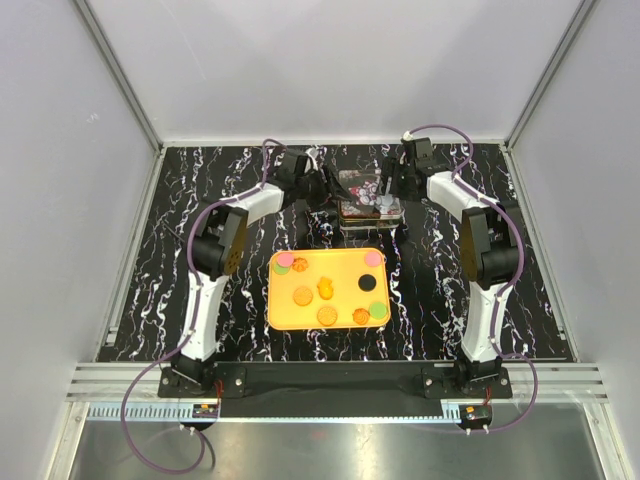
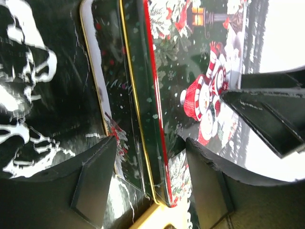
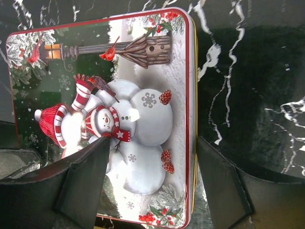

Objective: Pack the cookies

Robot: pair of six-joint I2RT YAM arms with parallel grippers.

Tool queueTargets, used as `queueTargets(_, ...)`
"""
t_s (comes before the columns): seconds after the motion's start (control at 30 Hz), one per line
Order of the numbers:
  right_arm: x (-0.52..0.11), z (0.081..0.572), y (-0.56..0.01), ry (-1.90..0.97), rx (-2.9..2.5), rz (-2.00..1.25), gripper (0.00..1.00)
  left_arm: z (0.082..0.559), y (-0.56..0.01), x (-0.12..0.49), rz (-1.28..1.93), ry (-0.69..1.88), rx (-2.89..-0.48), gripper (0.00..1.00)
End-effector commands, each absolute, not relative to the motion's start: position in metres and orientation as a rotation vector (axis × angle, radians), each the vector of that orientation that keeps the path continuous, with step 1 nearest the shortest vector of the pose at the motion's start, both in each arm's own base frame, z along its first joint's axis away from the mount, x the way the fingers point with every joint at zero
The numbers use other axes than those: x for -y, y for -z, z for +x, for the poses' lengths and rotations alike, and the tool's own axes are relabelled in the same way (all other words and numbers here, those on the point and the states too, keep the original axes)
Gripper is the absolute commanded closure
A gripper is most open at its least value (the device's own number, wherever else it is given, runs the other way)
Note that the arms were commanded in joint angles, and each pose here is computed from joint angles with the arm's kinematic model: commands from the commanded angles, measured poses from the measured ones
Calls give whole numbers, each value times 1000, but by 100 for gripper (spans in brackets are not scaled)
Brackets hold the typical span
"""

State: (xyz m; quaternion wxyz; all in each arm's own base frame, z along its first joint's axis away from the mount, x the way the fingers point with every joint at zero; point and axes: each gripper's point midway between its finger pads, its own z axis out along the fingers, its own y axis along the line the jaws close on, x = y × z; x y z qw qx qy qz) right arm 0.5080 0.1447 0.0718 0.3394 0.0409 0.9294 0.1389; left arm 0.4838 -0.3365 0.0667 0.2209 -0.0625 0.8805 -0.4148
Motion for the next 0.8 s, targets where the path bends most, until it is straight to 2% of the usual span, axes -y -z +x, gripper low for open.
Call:
queueTargets(0.0, -158, 494, -82, -425, -2441, 58, 20, 471, -109, 343, -108, 1332, -2347, 35)
queueTargets(0.43, -155, 496, -80, -435, -2442, 79, 20, 436, -120, 333, -114, 1605, -2215, 32)
queueTargets(0.5, -155, 495, -79, -435, -2447, 79, 20, 435, -124, 334, -109, 1617, -2207, 26)
queueTargets(0.77, -152, 495, -80, -426, -2443, 81, 20, 424, -111, 327, -161, 1572, -2285, 28)
